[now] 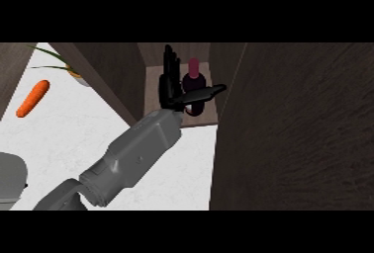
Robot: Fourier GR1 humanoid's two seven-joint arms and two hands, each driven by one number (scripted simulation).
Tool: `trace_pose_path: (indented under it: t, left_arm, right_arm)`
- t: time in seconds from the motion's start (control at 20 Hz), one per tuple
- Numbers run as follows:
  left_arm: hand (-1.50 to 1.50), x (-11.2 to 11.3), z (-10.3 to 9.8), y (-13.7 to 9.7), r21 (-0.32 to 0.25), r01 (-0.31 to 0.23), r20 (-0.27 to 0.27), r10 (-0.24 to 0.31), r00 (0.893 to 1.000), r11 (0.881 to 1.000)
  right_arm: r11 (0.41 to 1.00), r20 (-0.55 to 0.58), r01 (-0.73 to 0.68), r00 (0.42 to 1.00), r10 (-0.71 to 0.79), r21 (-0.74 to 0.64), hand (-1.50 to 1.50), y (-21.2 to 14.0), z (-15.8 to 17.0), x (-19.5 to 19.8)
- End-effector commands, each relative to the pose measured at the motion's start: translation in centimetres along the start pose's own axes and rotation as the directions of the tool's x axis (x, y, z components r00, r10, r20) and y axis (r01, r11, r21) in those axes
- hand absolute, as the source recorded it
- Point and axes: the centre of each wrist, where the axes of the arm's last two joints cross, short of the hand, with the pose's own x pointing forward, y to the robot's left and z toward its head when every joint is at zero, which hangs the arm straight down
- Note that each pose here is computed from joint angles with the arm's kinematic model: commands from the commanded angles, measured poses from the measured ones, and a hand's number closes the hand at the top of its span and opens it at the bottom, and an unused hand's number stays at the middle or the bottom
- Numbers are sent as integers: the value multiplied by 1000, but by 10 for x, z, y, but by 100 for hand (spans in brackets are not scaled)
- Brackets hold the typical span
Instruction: Pick up the wine, place it into the cabinet and close the cabinet
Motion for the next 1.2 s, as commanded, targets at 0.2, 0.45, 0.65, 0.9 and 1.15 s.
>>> trace_pose_path:
  t: [0.2,0.45,0.65,0.9,1.15]
  left_arm:
    - [-150,-17,30,3,-55,-69,-23,68,997,996]
    - [-150,-2,33,-22,-106,-54,-25,52,998,993]
    - [-150,-16,46,-6,-125,-41,-8,40,999,991]
    - [-150,-24,63,-2,-126,-34,17,36,999,991]
    - [-150,-31,78,6,-142,-49,27,54,998,989]
  right_arm:
    - [1000,-21,7,1000,-7,-14,-150,1,7,-1]
    - [998,-31,-9,999,7,-70,-150,-4,3,22]
    - [998,-37,-13,999,11,-54,-150,7,25,5]
    - [998,-47,-27,999,25,-53,-150,13,9,10]
    - [997,-25,-8,1000,6,-71,-150,-5,8,12]
